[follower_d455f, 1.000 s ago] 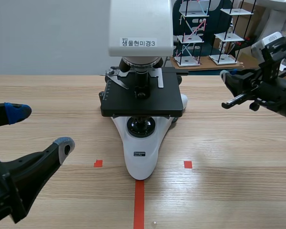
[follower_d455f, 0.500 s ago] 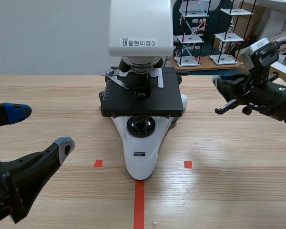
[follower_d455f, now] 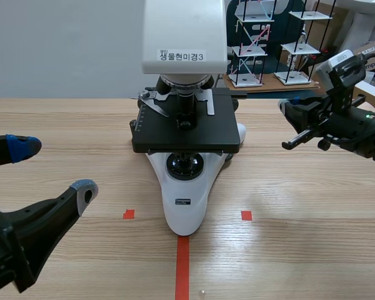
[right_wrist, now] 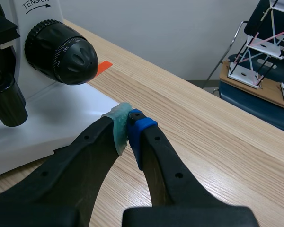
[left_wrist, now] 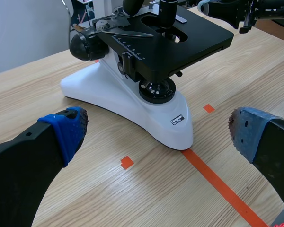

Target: Point at the fine focus knob

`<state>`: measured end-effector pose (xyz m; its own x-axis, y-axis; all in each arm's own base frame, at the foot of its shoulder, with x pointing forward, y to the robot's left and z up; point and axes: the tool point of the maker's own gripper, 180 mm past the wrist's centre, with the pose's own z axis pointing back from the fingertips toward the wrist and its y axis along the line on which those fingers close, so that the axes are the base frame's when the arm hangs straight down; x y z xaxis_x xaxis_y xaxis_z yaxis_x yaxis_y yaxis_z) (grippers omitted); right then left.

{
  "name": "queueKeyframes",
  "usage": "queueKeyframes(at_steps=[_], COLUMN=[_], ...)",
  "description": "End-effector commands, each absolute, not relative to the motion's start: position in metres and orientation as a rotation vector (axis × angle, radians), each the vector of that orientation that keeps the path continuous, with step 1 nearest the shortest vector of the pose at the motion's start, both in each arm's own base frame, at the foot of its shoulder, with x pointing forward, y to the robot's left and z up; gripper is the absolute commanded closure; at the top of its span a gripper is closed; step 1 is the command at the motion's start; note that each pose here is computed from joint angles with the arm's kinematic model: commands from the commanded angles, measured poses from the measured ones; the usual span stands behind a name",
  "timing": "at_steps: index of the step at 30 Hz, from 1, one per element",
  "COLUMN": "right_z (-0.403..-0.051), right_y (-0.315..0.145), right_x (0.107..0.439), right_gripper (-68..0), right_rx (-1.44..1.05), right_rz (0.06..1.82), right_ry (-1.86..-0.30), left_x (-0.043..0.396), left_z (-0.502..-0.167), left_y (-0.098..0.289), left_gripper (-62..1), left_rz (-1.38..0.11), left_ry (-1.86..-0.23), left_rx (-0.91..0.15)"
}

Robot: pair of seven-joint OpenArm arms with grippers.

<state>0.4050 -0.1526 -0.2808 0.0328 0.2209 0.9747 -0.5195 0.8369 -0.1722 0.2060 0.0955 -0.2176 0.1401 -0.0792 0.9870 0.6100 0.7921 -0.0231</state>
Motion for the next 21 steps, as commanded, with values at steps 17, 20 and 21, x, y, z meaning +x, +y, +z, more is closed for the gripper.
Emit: queueKeyframes(at_steps=[17,20,21], right_z=[-0.2608,-0.2608,-0.2608], right_y=[-0.1545,-0.1545,-0.1545], right_x=[0.4153,0.4153,0.4153], right_gripper=[-1.0,-1.0,-1.0], right_rx=[0.244,0.244,0.244], right_rz=[0.578,0.578,0.578], right_ry=[-1.489,-1.489,-1.489], left_x=[0.2079,0.2079,0.2079], left_z=[-0.2105,-0.2105,-0.2105], left_y=[0.095,0.095,0.095], left_gripper=[-62.3,-62.3,-62.3], left_rz=[-0.516,-0.516,-0.516], left_ry=[-1.377,-1.377,-1.377], left_rx=[-0.489,-0.489,-0.489])
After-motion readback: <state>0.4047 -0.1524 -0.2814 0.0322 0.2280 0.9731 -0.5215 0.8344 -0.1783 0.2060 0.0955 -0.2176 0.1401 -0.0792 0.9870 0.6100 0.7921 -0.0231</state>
